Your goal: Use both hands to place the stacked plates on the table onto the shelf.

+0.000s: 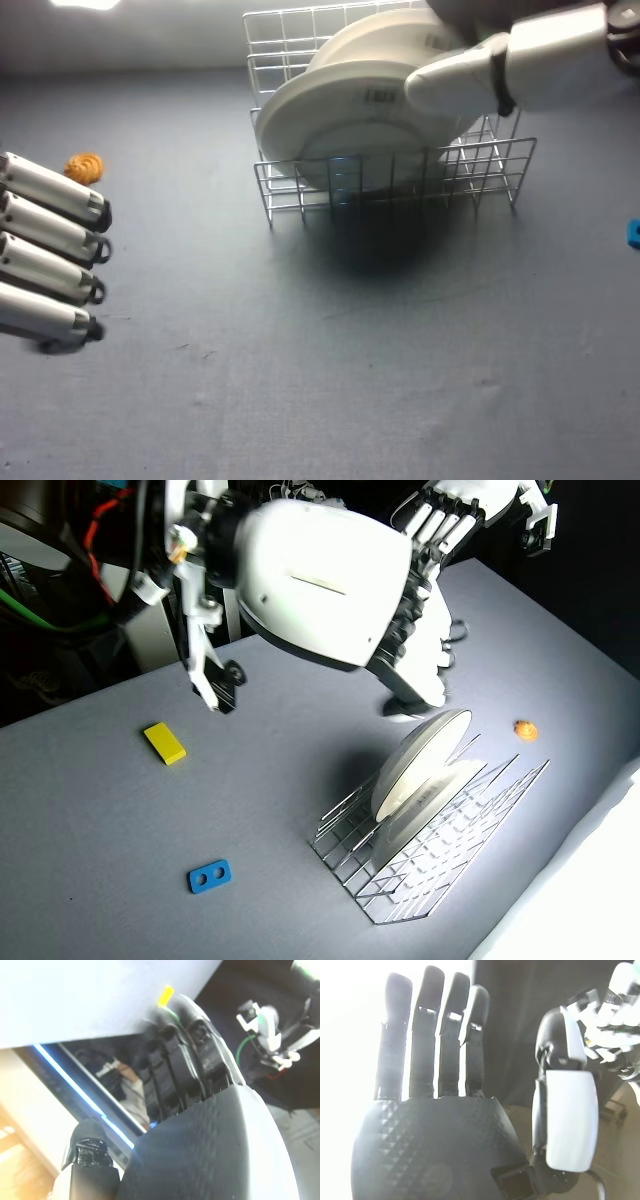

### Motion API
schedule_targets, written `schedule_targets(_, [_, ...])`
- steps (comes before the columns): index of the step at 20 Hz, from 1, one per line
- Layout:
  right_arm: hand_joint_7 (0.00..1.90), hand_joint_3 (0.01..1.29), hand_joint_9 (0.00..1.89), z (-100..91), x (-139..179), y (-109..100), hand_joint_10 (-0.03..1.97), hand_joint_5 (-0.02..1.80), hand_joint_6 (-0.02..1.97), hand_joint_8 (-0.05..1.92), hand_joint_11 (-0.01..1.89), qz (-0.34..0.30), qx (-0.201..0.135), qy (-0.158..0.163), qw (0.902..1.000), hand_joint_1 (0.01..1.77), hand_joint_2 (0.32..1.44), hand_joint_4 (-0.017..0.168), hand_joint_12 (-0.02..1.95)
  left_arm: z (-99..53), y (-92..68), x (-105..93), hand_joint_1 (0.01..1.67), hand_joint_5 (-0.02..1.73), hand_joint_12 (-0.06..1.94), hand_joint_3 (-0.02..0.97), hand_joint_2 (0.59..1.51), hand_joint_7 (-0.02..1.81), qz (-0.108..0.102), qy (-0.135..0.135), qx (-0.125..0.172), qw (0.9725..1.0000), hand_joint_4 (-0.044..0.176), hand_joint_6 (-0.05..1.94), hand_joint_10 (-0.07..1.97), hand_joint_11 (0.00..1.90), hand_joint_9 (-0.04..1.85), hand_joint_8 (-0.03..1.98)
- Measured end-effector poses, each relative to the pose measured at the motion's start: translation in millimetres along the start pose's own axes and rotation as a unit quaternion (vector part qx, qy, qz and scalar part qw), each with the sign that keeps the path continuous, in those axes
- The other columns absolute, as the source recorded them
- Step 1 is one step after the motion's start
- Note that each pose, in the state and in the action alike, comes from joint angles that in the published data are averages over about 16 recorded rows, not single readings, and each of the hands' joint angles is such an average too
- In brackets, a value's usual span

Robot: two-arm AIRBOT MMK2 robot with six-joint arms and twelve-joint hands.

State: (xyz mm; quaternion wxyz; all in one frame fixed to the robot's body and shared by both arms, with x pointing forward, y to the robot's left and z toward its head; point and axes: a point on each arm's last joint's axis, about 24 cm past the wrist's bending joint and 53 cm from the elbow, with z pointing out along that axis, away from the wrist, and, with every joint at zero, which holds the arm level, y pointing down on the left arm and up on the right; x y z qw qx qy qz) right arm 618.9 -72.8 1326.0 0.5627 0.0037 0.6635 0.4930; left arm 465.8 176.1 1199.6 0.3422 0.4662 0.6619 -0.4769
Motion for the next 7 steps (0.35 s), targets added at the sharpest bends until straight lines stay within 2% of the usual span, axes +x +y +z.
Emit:
schedule_targets(4, [1.16,0.01,1.21,-9.3,10.2,-1.4,1.49,1.04,1.34,1.37,1.24,-0.016,0.005,0.016,0.9997,0.54,1.13,0.026,1.75,0.3,-0.6,0.4,0.27,0.98,1.45,0.01,1.228,1.09,0.001,0.001,0.001,1.0,0.04,1.27,1.31,1.01,1.07,1.28])
schedule_targets(7, [1.23,0.01,1.31,-15.6,19.1,-5.3,1.83,1.12,1.71,1.73,1.45,-0.028,0.012,0.03,0.9991,0.47,1.17,0.035,1.89,0.7,-1.4,0.4,0.34,1.19,1.81,0.007,1.246,1.32,0.001,0.001,0.002,1.0,0.051,1.65,1.69,1.27,1.3,1.66])
